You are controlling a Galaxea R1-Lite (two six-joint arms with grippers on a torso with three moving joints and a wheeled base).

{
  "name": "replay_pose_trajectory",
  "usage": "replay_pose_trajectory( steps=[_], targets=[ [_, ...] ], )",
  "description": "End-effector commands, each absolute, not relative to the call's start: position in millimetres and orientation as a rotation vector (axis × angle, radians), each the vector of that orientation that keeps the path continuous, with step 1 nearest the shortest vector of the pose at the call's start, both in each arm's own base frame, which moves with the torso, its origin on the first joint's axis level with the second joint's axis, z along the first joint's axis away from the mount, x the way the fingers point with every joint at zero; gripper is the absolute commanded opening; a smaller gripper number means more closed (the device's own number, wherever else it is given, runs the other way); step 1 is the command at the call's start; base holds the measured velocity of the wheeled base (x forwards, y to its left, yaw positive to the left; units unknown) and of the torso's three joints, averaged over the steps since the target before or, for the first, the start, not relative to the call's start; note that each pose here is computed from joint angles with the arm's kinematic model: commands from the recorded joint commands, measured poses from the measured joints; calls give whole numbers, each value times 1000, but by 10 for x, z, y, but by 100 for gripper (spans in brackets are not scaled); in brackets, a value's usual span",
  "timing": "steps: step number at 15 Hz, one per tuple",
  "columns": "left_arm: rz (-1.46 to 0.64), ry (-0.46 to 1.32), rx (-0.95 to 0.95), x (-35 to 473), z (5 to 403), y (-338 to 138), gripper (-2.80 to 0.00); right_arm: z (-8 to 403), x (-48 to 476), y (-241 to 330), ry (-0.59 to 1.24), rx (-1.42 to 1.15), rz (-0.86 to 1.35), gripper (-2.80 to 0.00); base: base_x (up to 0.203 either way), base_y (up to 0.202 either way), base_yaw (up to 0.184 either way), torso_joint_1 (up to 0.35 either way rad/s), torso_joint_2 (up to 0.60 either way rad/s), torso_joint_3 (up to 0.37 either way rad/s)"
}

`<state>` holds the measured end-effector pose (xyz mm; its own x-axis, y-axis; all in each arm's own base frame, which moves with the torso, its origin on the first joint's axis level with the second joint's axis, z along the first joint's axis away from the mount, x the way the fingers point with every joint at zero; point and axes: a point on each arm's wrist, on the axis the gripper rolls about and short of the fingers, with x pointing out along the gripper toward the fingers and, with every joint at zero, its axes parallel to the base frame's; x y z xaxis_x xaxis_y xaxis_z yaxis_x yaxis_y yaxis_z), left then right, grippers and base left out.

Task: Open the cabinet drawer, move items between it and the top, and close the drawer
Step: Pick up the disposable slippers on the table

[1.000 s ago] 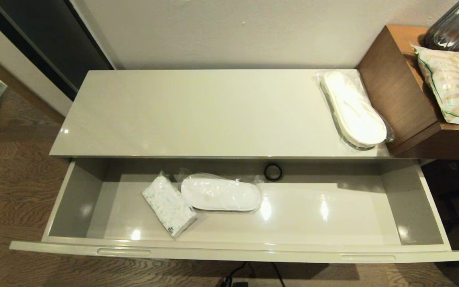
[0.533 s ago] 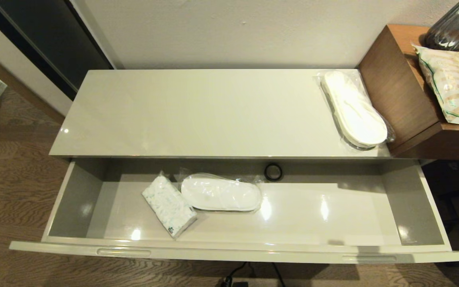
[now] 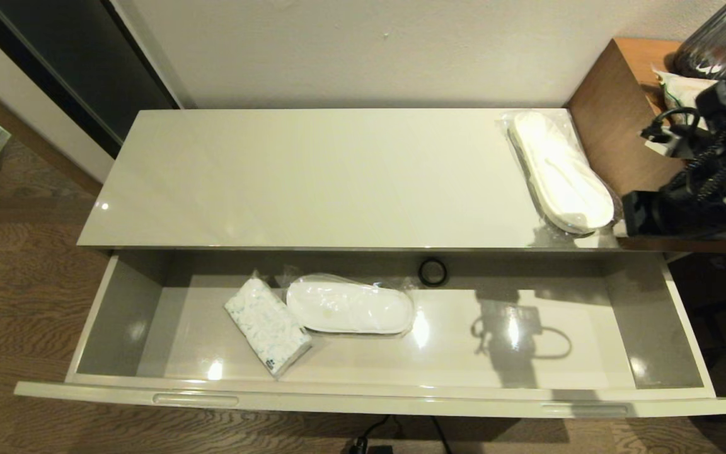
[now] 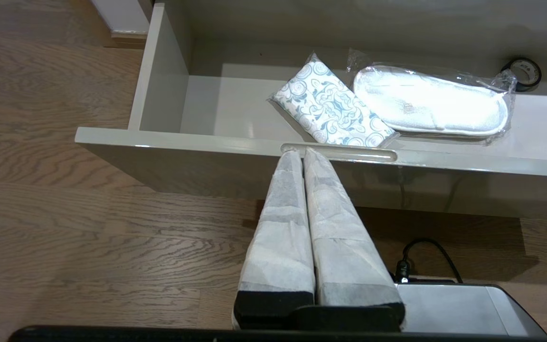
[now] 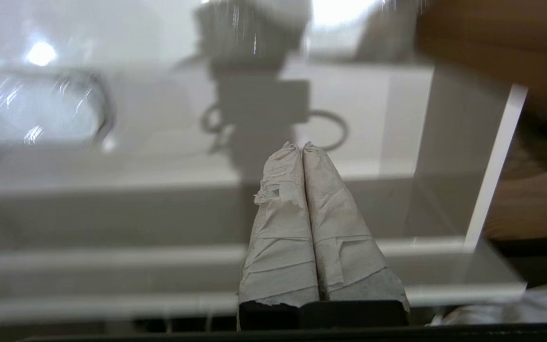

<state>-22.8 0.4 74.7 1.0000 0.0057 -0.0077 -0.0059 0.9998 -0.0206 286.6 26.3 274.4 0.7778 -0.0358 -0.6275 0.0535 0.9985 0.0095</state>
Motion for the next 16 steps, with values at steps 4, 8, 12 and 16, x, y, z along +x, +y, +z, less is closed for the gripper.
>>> replay_pose_trajectory(
  steps=[4,8,12,16],
  targets=[
    [6,6,-21,-229,747,4,-280,2480,3465,851,568,-137,-183,0,0,0,0,0,0,0],
    [6,6,-21,-229,747,4,-280,2488,3588,928,421,-246,-310,0,0,0,0,0,0,0],
    [6,6,-21,-229,747,4,-280,2373,3815,980,318,-325,-327,0,0,0,0,0,0,0],
    [6,6,-21,-229,747,4,-280,2086,4051,1008,350,-352,-342,0,0,0,0,0,0,0]
  ],
)
